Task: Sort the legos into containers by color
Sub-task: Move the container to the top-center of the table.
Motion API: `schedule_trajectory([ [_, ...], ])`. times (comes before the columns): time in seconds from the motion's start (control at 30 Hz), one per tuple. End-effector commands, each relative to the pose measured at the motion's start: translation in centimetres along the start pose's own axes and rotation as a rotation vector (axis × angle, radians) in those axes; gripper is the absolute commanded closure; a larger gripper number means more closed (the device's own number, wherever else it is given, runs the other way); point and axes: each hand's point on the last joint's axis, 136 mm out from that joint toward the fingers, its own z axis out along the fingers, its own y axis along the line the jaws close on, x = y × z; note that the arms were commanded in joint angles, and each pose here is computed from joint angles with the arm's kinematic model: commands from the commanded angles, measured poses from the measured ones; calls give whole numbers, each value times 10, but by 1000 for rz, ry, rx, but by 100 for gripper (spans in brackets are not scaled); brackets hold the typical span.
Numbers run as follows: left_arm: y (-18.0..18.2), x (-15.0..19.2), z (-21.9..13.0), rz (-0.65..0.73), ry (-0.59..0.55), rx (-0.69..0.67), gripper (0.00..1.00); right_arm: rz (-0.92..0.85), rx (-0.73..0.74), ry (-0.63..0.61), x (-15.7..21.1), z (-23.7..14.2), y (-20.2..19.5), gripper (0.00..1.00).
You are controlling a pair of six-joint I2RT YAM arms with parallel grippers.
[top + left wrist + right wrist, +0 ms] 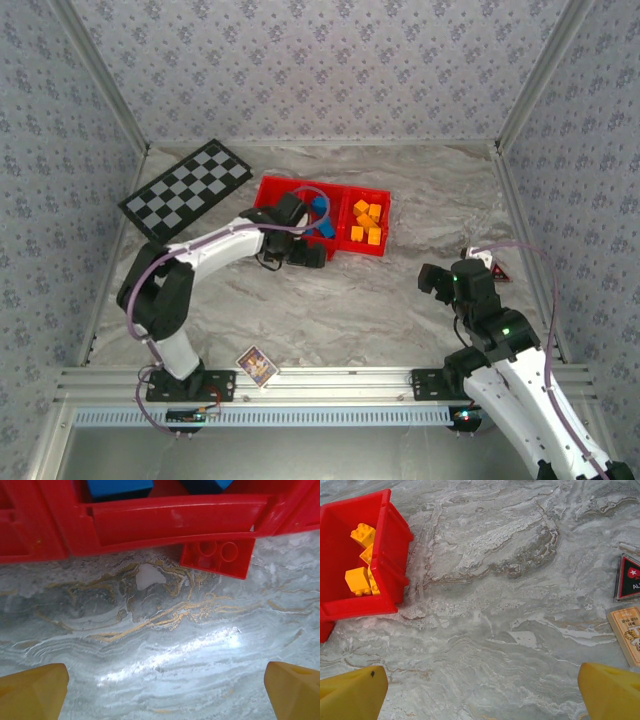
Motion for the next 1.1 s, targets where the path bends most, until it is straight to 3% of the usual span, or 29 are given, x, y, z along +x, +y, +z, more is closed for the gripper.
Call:
schedule_trajectory([
  [0.0,-8,-9,11,46,14,15,0,9,3,10,0,-4,-1,0],
  [0.5,-20,-53,51,64,1,26,0,13,10,7,-1,-7,-2,0],
  [0.83,-31,-80,61,47,-20,63,0,5,7,3,-2,-7,-1,0],
  [1.07,-39,-73,59,128,-5,68,0,5,6,3,-2,-7,-1,0],
])
